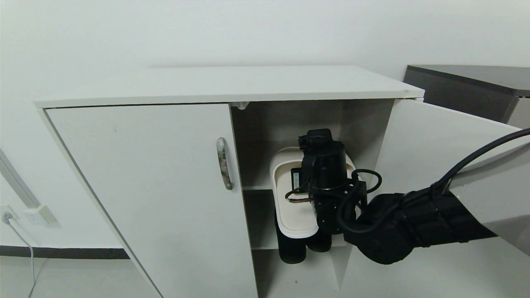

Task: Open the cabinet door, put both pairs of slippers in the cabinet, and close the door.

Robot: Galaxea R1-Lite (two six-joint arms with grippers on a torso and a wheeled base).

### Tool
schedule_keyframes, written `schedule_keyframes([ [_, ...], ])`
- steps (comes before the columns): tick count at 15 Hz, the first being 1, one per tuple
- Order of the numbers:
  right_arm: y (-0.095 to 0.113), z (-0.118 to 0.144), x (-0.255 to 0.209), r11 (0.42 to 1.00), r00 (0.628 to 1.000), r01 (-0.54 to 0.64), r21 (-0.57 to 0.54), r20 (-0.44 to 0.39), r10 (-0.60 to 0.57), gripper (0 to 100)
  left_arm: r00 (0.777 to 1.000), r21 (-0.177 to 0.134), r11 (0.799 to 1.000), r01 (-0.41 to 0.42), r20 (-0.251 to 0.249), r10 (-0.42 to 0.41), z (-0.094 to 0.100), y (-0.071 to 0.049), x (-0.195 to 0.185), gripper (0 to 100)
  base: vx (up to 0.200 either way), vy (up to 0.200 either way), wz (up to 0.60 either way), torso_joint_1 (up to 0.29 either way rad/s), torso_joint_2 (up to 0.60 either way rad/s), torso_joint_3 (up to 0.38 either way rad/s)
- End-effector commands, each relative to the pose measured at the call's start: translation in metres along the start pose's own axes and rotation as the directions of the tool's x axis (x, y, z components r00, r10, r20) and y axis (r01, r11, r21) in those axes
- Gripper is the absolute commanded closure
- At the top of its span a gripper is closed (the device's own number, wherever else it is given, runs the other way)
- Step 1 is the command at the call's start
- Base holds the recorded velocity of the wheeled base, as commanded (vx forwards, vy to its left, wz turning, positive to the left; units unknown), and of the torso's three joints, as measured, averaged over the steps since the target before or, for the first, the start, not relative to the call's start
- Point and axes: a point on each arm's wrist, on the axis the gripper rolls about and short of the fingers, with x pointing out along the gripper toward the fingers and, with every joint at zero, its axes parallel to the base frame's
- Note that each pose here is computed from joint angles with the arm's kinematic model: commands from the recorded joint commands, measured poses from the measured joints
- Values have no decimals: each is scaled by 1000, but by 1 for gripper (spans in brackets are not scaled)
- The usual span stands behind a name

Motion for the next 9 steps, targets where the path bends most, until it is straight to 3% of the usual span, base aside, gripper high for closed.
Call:
schedule_keyframes([
  [1, -2, 5, 6, 1000, 1000, 0, 3, -1, 0, 100, 1000, 0, 1000, 0, -2, 0, 0, 0, 0, 100, 0, 0, 0, 0, 0, 0],
  [9, 9, 22, 57, 1000, 999, 19, -6, -39, -19, 100, 1000, -3, 1000, 0, -2, 0, 0, 0, 0, 100, 0, 0, 0, 0, 0, 0],
])
